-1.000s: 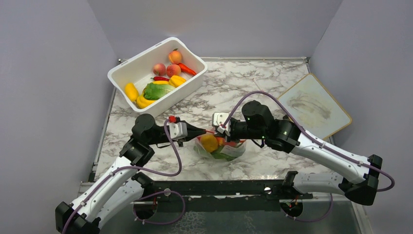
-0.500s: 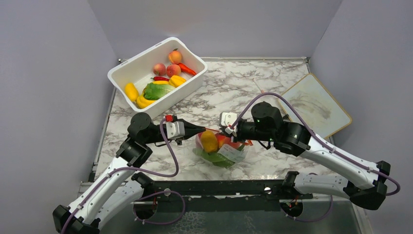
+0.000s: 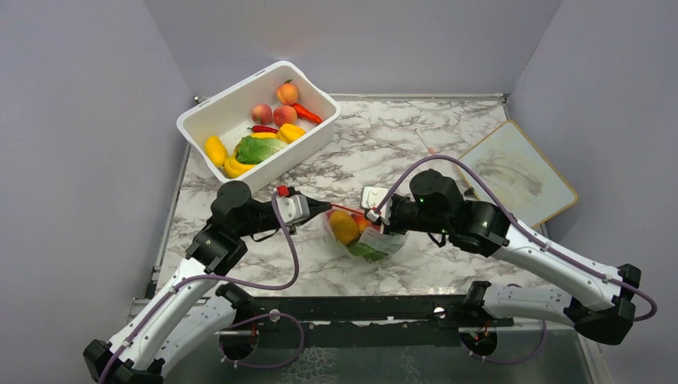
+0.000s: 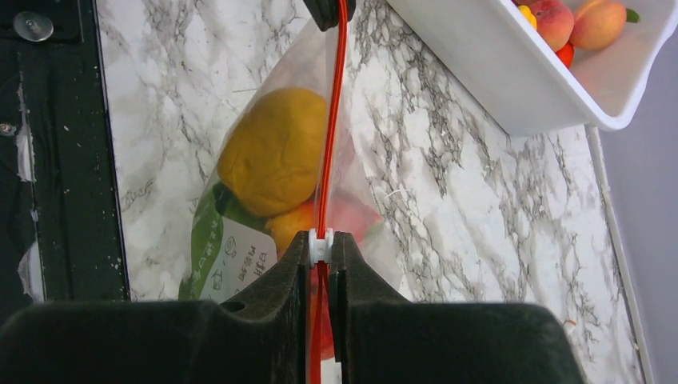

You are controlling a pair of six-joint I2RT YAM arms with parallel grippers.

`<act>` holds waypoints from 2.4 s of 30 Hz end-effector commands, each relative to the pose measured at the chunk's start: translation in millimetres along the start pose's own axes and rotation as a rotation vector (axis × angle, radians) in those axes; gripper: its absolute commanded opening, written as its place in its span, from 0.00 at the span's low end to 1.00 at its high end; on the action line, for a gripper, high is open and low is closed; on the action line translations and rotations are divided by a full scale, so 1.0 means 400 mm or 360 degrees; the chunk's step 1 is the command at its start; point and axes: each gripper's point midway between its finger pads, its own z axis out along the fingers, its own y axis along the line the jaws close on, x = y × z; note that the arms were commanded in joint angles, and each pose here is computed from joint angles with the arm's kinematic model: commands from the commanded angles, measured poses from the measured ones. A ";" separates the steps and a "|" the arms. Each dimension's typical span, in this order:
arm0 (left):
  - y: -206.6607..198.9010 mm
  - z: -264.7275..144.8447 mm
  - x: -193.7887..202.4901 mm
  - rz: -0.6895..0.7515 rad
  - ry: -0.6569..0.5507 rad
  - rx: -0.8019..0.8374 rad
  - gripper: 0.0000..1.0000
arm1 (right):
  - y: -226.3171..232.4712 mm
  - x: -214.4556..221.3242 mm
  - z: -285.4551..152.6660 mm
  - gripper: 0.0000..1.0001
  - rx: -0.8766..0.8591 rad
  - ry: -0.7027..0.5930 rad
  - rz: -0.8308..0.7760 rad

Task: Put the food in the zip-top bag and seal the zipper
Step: Zip the zipper food storage bag at the center of the board.

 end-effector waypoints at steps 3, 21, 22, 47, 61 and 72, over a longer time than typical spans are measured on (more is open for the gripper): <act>0.052 -0.018 -0.026 0.0126 0.0059 -0.0128 0.00 | 0.005 0.030 -0.041 0.01 0.0039 0.0056 0.0029; 0.076 -0.052 0.005 0.0162 0.0228 -0.0238 0.00 | 0.006 0.098 -0.120 0.01 0.0149 0.0219 0.0131; 0.076 -0.052 0.004 0.0159 0.0227 -0.0238 0.00 | 0.005 0.098 -0.126 0.01 0.0158 0.0215 0.0130; -0.069 0.007 -0.033 0.0156 -0.0036 0.0406 0.70 | 0.018 -0.111 0.018 0.01 -0.0118 -0.0335 -0.0076; -0.061 0.026 0.010 0.0105 0.0045 0.0429 0.49 | 0.022 -0.153 0.033 0.01 -0.0179 -0.0419 -0.0100; -0.093 0.005 0.028 0.0071 0.0107 0.0507 0.00 | 0.016 -0.139 0.014 0.01 -0.0123 -0.0410 -0.0098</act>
